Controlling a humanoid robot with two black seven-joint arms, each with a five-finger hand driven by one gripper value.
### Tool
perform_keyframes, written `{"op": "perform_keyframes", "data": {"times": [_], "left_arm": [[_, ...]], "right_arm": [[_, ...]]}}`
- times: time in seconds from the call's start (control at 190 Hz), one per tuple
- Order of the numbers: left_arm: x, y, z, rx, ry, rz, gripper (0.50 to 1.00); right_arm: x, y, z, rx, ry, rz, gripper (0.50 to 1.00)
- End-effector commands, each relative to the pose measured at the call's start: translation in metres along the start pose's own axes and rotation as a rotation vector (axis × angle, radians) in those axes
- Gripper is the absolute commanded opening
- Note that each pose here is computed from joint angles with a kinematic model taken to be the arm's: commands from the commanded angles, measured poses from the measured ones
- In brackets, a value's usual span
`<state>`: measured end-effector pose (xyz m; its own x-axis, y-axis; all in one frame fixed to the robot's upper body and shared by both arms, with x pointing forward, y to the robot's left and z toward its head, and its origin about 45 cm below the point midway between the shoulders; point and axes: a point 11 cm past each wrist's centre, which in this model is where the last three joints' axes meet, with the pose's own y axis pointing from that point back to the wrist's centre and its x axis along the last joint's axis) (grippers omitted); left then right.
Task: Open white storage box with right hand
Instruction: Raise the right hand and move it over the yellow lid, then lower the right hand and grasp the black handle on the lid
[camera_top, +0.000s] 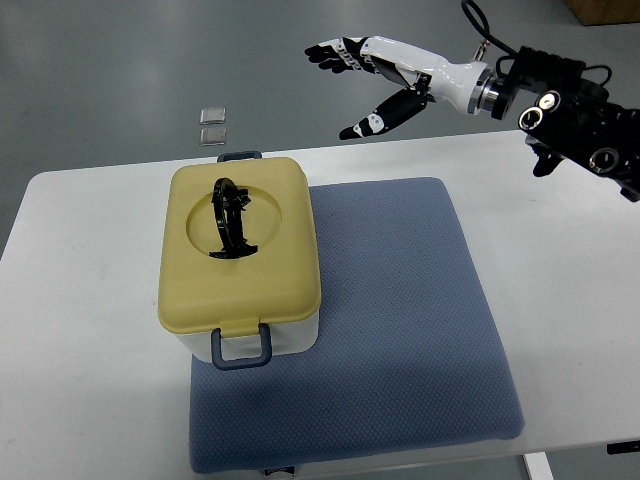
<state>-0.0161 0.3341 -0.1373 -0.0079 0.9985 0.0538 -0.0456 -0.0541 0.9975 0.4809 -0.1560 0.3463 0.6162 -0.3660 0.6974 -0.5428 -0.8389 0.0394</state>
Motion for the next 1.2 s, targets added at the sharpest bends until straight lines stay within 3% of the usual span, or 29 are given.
{"op": "perform_keyframes", "data": {"times": [0.0, 0.174, 0.343, 0.617, 0.949, 1.128, 1.197], "left_arm": [[0.000, 0.000, -0.001, 0.000, 0.000, 0.000, 1.000], [0.000, 0.000, 0.000, -0.001, 0.000, 0.000, 1.000], [0.000, 0.000, 0.000, -0.001, 0.000, 0.000, 1.000], [0.000, 0.000, 0.000, -0.001, 0.000, 0.000, 1.000], [0.000, 0.000, 0.000, -0.001, 0.000, 0.000, 1.000], [0.000, 0.000, 0.000, -0.001, 0.000, 0.000, 1.000], [0.000, 0.000, 0.000, 0.001, 0.000, 0.000, 1.000]], "right_arm": [[0.006, -0.015, -0.025, 0.015, 0.146, -0.086, 0.924], [0.006, -0.036, -0.058, 0.053, 0.298, -0.170, 0.924], [-0.033, -0.066, -0.096, 0.136, 0.417, -0.330, 0.921], [-0.065, -0.079, -0.107, 0.109, 0.670, -0.554, 0.919], [-0.063, -0.094, -0.138, 0.106, 0.886, -0.640, 0.913], [-0.079, -0.098, -0.134, 0.106, 0.930, -0.696, 0.901], [-0.087, -0.101, -0.135, 0.120, 0.931, -0.709, 0.866]]}}
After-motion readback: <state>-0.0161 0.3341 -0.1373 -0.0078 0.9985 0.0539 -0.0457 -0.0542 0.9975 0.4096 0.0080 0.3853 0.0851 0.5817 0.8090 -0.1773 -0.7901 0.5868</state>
